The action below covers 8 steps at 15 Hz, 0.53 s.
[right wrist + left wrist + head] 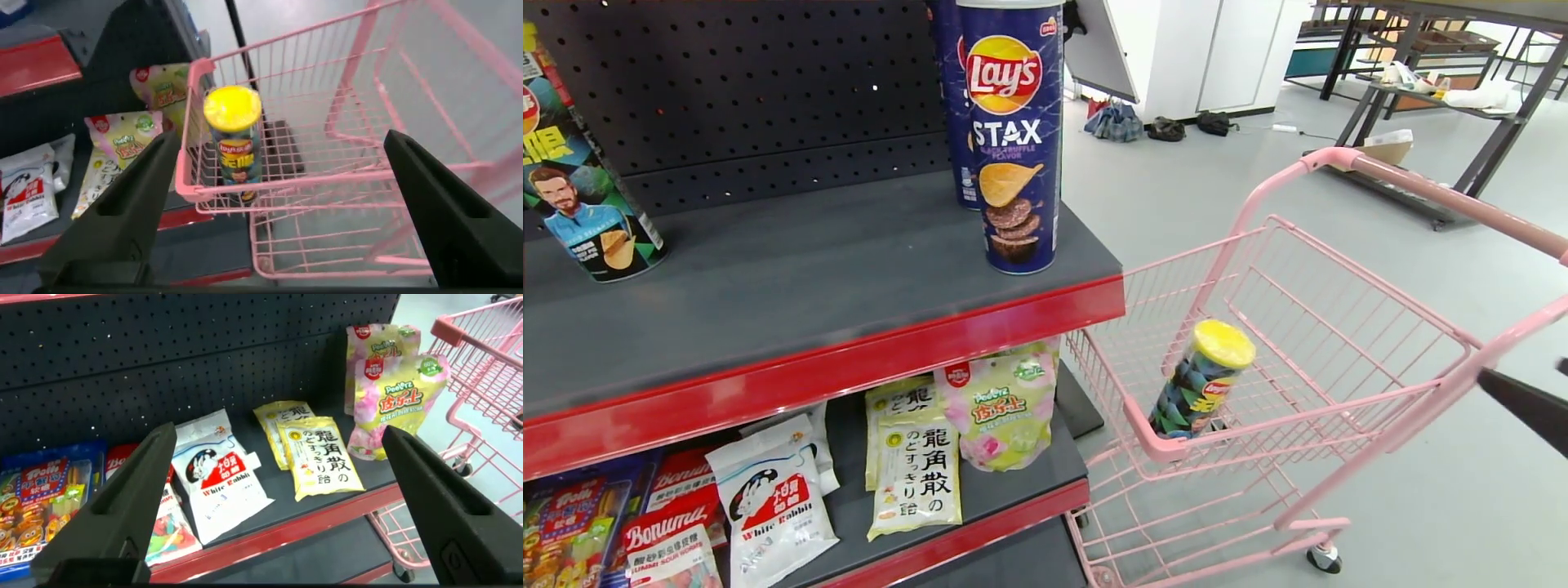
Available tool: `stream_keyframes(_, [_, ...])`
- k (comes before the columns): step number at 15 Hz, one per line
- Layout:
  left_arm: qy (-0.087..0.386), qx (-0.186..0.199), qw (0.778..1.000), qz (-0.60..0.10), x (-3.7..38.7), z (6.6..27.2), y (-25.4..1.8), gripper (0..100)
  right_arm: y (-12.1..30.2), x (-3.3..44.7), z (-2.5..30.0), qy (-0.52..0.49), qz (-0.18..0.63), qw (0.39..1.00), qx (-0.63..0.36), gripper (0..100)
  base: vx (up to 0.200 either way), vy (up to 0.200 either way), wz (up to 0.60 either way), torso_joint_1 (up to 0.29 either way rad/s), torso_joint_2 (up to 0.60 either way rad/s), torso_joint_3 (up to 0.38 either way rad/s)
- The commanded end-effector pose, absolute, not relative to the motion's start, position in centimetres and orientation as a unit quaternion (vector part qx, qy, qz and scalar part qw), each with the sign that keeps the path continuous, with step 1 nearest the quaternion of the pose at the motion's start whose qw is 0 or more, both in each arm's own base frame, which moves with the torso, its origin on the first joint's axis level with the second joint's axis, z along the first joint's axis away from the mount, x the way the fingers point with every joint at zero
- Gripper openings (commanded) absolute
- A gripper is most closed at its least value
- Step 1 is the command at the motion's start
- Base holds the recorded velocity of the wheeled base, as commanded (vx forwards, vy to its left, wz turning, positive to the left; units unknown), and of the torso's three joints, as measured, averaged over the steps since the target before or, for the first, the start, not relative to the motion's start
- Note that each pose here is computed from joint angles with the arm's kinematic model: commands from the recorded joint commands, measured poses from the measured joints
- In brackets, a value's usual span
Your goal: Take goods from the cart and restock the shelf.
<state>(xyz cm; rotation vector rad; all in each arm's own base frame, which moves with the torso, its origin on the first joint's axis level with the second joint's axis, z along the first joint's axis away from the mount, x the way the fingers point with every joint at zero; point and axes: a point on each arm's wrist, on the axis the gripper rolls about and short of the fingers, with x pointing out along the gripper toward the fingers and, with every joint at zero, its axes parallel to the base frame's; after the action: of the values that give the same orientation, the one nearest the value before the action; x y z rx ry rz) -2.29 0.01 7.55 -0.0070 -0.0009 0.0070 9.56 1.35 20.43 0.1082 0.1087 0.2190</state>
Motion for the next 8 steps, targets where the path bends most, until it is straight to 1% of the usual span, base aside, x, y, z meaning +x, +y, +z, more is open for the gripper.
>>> stream_keyframes(1, [0.0, -0.004, 1.0, 0.004, -2.3, 7.5, 0.0, 100, 4.9, 20.8, 14.5, 0.178, 0.168, 0.968, 0.057, 100, 0.0, 0.0, 0.0, 0.0, 0.0, 0.0])
stream_keyframes(2, [0.0, -0.004, 1.0, 0.004, -2.3, 7.5, 0.0, 100, 5.2, 21.9, 13.7, 0.187, 0.171, 0.966, 0.057, 100, 0.0, 0.0, 0.0, 0.0, 0.0, 0.0])
stream_keyframes(4, [0.0, -0.004, 1.0, 0.004, -2.3, 7.5, 0.0, 100, 5.6, 23.0, 13.4, 0.192, 0.193, 0.96, 0.061, 100, 0.0, 0.0, 0.0, 0.0, 0.0, 0.0])
stream_keyframes(8, [0.0, -0.003, 1.0, 0.004, -2.3, 7.5, 0.0, 100, 6.6, 23.3, 13.1, 0.205, 0.213, 0.952, 0.074, 100, 0.0, 0.0, 0.0, 0.0, 0.0, 0.0])
